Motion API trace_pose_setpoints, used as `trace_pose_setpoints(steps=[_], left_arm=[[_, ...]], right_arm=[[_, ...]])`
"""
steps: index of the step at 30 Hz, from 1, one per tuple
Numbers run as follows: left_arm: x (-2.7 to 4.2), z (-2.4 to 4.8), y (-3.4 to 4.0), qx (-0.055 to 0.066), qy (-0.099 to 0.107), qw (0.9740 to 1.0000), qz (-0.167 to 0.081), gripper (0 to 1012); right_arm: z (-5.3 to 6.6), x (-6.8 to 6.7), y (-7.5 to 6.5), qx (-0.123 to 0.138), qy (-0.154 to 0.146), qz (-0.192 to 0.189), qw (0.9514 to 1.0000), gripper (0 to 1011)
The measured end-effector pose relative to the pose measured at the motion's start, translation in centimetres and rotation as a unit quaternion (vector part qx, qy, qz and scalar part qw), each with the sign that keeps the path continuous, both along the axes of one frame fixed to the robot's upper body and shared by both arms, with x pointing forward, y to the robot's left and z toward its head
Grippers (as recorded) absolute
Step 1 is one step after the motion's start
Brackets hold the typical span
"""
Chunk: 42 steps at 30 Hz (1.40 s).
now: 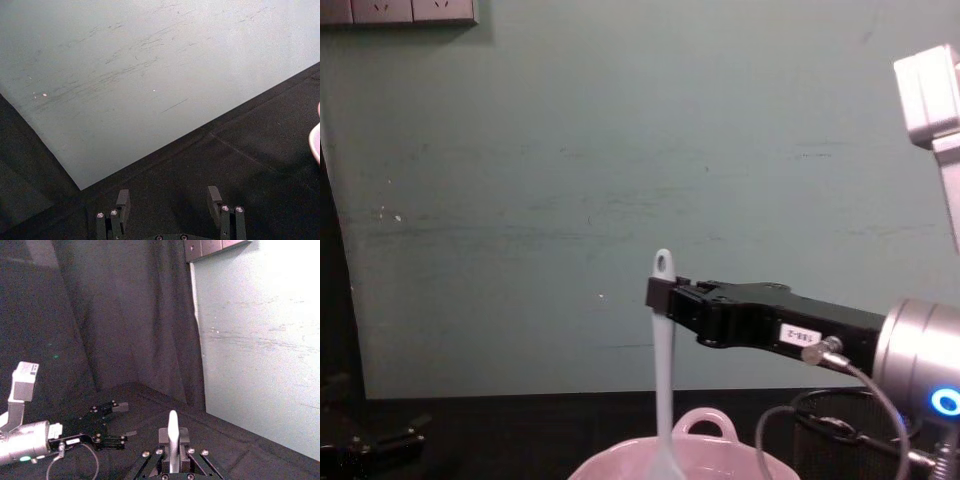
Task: Use the one hand to pick up the spoon and stir the clear water in the bowl.
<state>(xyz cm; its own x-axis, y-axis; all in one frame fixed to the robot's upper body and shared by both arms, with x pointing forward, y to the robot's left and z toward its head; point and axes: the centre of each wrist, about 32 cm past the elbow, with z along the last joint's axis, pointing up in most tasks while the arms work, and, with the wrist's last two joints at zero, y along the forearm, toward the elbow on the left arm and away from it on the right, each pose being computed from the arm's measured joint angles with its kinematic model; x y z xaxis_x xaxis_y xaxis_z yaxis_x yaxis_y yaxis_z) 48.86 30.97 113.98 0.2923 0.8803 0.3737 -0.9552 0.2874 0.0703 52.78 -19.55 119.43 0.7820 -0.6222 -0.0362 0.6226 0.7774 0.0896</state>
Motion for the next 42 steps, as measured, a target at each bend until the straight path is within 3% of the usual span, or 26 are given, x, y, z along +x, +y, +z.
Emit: trace_pose_setpoints(steps=[6,18,30,42], left_arm=[[0.00,0.00,0.00,0.000,0.000,1.0000,0.000,1011],[0.00,0.00,0.00,0.000,0.000,1.0000,0.000,1011],[0.00,0.00,0.00,0.000,0.000,1.0000,0.000,1011],[0.00,0.00,0.00,0.000,0.000,1.0000,0.000,1011]], right_arm=[[-0.2,0.4,1.0,0.003,0.004,0.009,0.9999,110],[-0.3,3.4,2.4,0.001,0.008,-0.001,1.0000,110],[-0.2,4.0,0.6,-0.002,0.004,-0.031,0.9995,110],[-0.1,2.2,-2.0,-0.012,-0.001,-0.047,0.9988,110]])
